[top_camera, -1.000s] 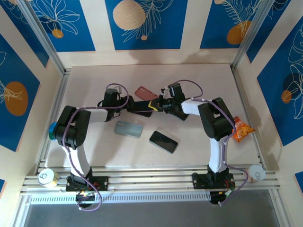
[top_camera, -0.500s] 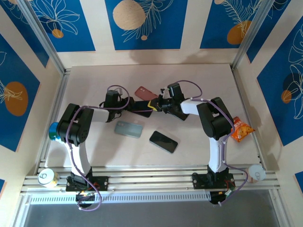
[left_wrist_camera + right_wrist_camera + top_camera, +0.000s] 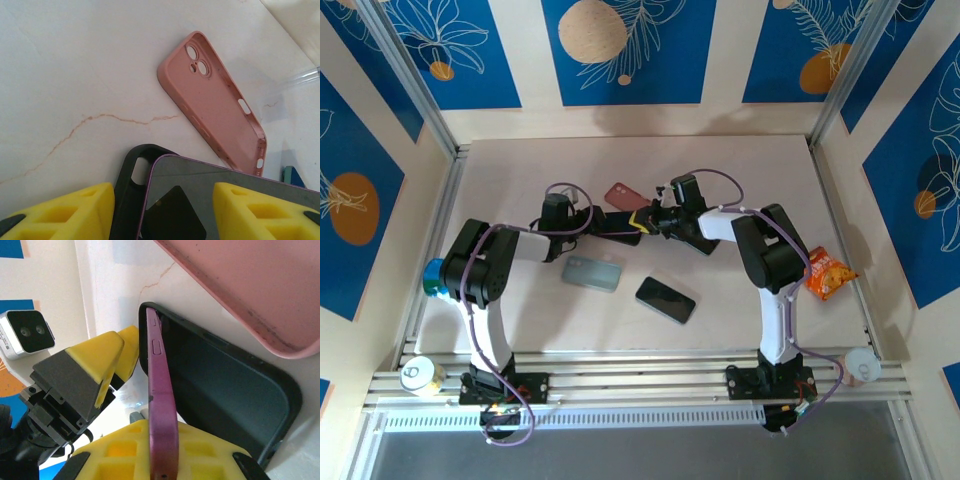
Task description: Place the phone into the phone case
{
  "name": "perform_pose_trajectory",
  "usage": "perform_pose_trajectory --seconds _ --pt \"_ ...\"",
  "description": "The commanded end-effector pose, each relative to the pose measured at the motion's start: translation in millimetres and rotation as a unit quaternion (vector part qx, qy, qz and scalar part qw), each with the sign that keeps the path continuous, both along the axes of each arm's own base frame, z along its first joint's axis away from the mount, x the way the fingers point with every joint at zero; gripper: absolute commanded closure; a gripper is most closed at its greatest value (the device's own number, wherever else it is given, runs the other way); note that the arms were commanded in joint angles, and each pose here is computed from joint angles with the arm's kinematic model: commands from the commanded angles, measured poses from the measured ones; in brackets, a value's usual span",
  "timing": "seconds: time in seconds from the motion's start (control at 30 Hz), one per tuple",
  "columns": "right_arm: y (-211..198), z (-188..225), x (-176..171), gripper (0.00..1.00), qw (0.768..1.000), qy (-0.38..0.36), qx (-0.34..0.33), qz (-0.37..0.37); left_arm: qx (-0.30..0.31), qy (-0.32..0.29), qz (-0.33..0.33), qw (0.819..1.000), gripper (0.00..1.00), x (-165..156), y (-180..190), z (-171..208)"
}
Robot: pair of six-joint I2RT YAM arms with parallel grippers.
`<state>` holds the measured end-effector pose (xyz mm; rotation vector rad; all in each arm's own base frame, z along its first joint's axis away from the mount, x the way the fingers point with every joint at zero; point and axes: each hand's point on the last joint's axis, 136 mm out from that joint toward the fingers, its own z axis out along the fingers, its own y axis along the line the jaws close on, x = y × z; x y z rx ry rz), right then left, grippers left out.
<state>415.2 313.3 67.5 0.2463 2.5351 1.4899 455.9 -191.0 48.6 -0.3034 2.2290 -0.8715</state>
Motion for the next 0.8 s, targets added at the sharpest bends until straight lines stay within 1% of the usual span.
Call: perform_pose_trajectory --seconds 0.0,0.37,0.53,0.77 --pt "6 -8 5 1.0 1.0 0.008 -0.009 -0.007 -0.012 0.02 -0.011 1.0 0.46 -7 -2 -13" --pt "20 -22 1 1.0 1.0 0.018 -0.018 0.012 -0.018 0.016 -0.01 1.0 0.46 -2 -4 -7" --pt "16 -27 -1 1.0 0.999 0.025 -0.022 0.011 -0.018 0.014 -0.009 1.0 0.46 0 -5 -4" --pt "7 -34 -9 1.0 0.999 0.048 -0.025 -0.006 -0.005 0.0 -0.007 1.0 0.46 0 -1 14"
